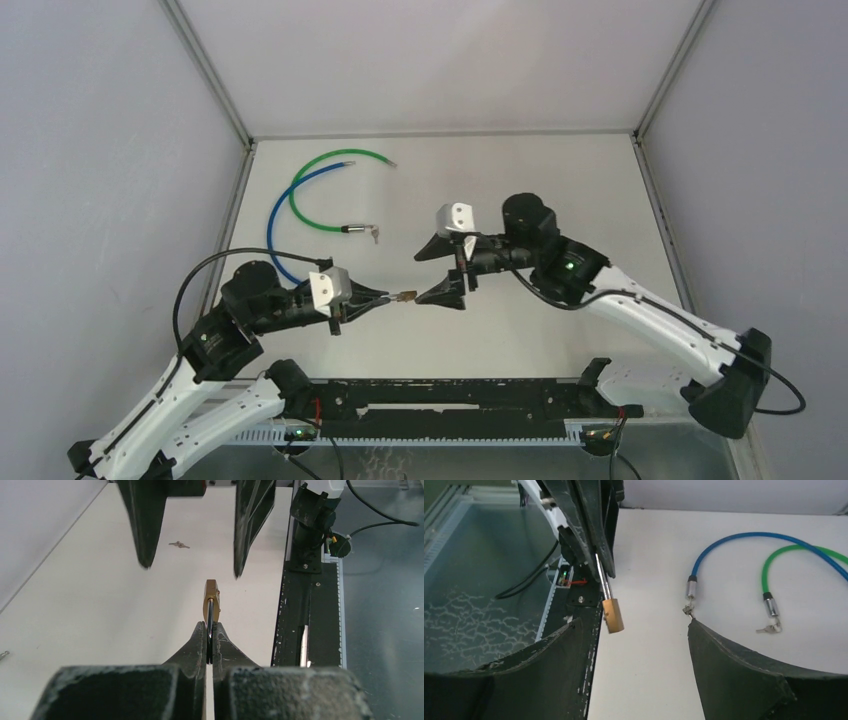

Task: Lock with the key
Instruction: Place the lock at the center of the board.

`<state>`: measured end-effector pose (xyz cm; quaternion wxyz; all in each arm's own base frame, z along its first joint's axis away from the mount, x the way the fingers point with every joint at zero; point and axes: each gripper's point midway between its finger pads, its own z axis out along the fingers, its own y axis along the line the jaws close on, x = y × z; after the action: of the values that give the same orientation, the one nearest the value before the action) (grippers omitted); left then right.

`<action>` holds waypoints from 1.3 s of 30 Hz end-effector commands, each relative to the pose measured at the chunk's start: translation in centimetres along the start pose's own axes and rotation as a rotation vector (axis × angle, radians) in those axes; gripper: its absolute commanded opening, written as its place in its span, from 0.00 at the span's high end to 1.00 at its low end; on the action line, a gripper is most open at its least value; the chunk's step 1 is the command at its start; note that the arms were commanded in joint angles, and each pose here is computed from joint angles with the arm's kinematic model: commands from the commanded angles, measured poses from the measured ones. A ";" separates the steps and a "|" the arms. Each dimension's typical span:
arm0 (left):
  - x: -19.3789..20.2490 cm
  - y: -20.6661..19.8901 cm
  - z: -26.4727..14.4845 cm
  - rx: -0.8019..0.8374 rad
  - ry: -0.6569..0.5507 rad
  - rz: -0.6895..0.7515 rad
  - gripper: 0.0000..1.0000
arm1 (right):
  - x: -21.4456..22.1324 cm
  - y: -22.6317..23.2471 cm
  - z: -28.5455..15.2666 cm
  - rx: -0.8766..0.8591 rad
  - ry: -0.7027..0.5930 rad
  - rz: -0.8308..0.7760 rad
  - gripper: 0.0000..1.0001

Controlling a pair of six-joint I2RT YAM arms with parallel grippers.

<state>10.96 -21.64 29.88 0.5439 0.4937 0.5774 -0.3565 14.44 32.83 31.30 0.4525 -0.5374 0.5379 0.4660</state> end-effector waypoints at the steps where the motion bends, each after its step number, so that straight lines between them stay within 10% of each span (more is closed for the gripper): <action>1: -0.5 -0.2 0.2 0.027 -0.015 0.013 1.00 | 0.0 0.7 1.6 -0.105 0.023 -0.088 0.18; 14: -0.7 0.1 0.6 0.022 -0.020 0.009 1.00 | 0.0 2.0 3.8 -0.160 0.008 -0.069 0.47; 22: -1.0 0.4 0.6 -0.002 -0.033 -0.007 1.00 | 0.9 1.4 4.0 -0.141 0.073 -0.032 1.00; 24: -1.0 0.5 0.6 -0.013 -0.036 -0.010 1.00 | 0.8 1.0 3.6 -0.134 0.073 0.016 1.00; 25: -1.0 1.0 0.5 -0.043 -0.042 -0.020 0.91 | 0.9 0.2 3.2 -0.108 0.074 0.061 1.00; 28: -0.8 2.3 0.4 -0.127 -0.045 -0.052 0.03 | 2.5 -3.8 1.6 0.037 0.077 0.262 1.00; 35: 0.0 6.0 -0.6 -0.338 -0.015 -0.012 0.00 | 15.8 -14.8 -7.1 0.571 0.049 1.093 1.00; 39: 0.6 7.0 -0.8 -0.395 0.011 -0.020 0.00 | 23.5 -16.6 -11.4 0.780 0.060 1.314 1.00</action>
<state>15.43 -19.85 30.20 0.5983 0.4041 0.6326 -0.2803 29.72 21.66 13.97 0.2761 -0.0893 0.8578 0.4243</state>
